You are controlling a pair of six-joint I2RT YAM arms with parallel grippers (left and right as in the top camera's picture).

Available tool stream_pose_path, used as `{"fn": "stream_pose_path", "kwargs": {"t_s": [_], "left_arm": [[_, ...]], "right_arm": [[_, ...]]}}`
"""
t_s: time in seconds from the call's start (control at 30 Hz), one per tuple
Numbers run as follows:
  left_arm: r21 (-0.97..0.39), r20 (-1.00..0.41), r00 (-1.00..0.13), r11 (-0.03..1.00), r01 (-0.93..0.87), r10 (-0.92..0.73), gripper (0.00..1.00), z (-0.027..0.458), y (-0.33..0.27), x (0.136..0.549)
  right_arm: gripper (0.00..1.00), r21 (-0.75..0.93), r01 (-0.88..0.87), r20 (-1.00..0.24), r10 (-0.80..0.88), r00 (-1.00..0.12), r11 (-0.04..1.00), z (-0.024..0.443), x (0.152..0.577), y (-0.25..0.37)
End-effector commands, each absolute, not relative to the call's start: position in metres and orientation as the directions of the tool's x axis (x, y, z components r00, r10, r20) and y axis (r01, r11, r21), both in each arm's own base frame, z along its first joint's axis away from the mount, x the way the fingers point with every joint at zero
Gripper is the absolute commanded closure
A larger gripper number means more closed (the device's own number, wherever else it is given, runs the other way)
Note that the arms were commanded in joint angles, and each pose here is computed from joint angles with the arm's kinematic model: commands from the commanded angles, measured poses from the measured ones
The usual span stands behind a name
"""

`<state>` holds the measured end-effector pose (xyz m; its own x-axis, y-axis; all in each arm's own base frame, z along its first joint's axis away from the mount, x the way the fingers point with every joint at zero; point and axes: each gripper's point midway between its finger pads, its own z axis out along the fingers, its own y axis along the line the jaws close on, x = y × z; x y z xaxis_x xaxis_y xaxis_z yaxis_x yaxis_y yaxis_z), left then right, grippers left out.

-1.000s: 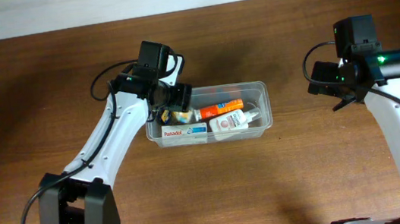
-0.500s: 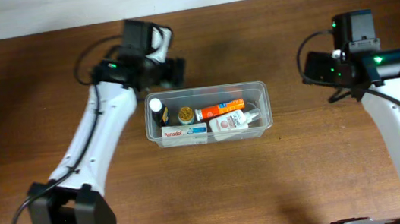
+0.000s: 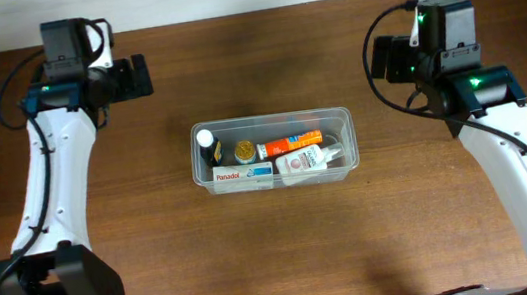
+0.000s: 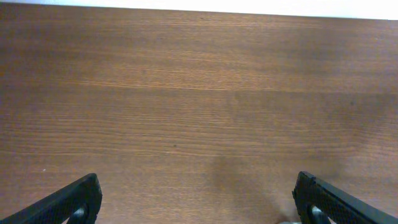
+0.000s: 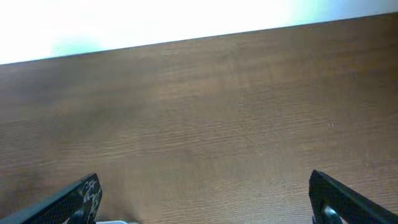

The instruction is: Pack container

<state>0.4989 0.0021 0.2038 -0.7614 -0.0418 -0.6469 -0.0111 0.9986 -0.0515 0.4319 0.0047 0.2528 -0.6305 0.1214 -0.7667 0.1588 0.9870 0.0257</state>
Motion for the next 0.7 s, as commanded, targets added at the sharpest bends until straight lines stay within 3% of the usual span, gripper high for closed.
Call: {"fn": "stream_pose_path", "kwargs": {"t_s": [0.0, 0.43, 0.67], "left_arm": [[-0.031, -0.681, -0.732, 1.0, 0.0, -0.021, 0.01, 0.228, 0.008, 0.494], [-0.003, -0.752, -0.659, 0.999, -0.041, -0.029, 0.01, 0.312, 0.035, 0.418], [-0.006, -0.846, -0.531, 0.999, -0.05, -0.032, 0.0, 0.329, 0.03, 0.368]], "right_arm": [[0.02, 0.018, 0.15, -0.77, 0.11, -0.628, 0.989, 0.257, 0.433, 0.006], [0.02, 0.037, 0.166, -0.774, 0.133, -0.619, 0.985, 0.297, 0.366, 0.0], [0.02, 0.062, 0.171, -0.82, 0.148, -0.553, 0.983, 0.296, 0.322, -0.004]]}}
